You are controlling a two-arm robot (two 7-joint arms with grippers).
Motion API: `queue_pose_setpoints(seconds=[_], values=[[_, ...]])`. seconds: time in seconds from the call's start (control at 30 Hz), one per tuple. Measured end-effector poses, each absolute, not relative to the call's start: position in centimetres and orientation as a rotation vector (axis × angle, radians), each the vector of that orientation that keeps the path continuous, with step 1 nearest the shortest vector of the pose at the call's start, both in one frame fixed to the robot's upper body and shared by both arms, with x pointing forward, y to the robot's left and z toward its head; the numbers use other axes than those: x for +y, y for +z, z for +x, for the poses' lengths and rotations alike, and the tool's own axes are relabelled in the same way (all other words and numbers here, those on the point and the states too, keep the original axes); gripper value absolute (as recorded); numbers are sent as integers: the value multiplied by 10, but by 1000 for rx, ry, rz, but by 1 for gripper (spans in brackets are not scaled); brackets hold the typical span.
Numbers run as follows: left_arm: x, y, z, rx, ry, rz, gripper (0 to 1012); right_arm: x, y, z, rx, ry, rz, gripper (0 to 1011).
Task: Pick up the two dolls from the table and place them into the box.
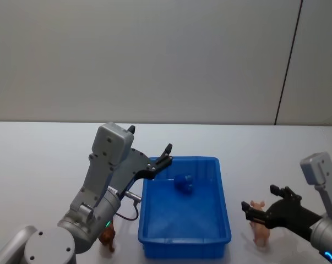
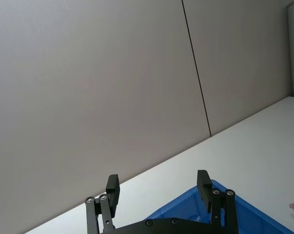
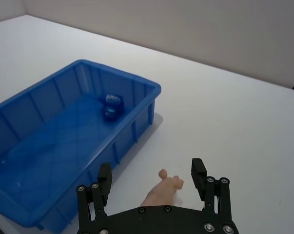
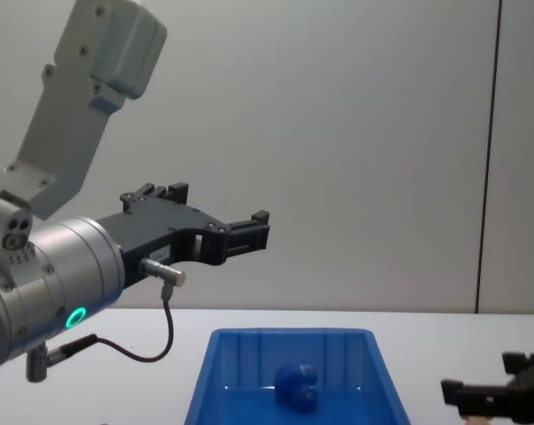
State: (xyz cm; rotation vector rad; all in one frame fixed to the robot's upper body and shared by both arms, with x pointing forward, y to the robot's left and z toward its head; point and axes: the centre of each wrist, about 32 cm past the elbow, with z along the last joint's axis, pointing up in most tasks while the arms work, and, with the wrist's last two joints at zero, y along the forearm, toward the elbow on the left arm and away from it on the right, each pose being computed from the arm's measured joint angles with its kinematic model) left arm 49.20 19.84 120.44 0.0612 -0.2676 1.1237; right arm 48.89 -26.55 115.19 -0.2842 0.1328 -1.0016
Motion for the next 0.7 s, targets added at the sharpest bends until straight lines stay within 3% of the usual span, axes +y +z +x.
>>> queue_pose_setpoints(seconds=[0.7], values=[[198,1204,492,-268,1124,61,1001,-261,1129,480,236,-992,-376,1003]])
